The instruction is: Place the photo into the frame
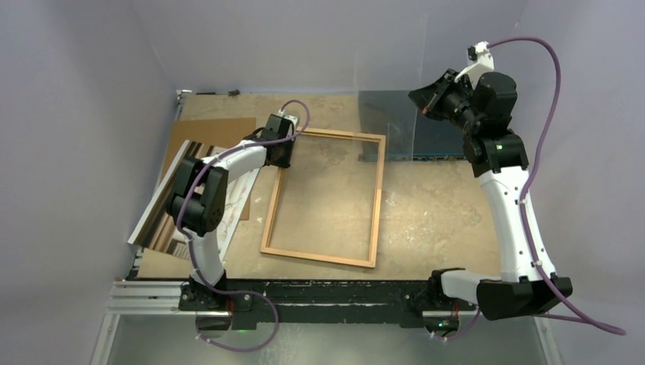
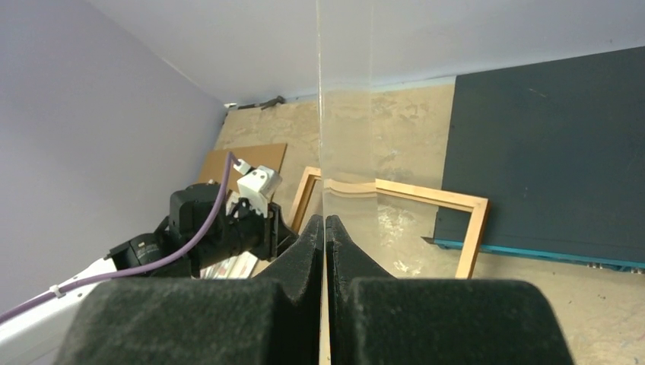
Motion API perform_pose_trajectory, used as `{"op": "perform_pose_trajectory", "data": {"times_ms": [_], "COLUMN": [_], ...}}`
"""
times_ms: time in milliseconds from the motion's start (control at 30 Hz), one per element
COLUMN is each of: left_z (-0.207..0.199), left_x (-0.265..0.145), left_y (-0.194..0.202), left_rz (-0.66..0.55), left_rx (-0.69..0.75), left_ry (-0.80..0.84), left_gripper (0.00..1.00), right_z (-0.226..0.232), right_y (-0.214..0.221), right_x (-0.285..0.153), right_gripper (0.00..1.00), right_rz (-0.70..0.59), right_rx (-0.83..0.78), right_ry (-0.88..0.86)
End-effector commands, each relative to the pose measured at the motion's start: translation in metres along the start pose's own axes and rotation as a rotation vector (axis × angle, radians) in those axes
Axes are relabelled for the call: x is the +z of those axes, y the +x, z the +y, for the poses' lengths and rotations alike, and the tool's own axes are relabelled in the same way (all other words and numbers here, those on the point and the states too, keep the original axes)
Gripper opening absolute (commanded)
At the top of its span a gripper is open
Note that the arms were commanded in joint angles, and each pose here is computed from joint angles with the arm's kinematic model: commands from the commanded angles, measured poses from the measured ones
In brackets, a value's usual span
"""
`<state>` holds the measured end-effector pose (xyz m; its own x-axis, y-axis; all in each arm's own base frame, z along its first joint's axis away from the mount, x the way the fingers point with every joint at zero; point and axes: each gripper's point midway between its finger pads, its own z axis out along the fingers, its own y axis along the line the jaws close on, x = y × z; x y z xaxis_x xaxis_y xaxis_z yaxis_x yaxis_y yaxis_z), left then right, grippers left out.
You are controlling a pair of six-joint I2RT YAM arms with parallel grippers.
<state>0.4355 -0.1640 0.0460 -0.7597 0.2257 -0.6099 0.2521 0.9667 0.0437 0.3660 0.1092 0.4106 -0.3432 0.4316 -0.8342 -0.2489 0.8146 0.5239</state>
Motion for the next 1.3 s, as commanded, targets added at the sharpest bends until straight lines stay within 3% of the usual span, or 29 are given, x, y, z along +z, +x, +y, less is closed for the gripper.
{"op": "perform_pose_trajectory", "data": {"times_ms": [0,367,1267], "left_z": [0.037,0.068,0.088], "left_x": [-0.013,-0.014,-0.037], "left_y": [0.003,0.029,0.034], "left_rz": [-0.009,0.043,0.014], "left_rx": [-0.057,-0.21,-0.199], "left_ry": [-0.111,-0.136,-0.167], "left_gripper": [0.05,0.04,0.04], "right_z": [0.026,0.032,0.046], "right_y": [-0.021,-0.016,-0.012], "right_x": [-0.01,-0.008,0.0], "right_gripper": [0.0,0.0,0.0], "right_rz": [-0.078,-0.062,-0.046], "right_rx": [-0.015,0.011,0.07], "right_ry": [-0.109,-0.153,-0.255]}}
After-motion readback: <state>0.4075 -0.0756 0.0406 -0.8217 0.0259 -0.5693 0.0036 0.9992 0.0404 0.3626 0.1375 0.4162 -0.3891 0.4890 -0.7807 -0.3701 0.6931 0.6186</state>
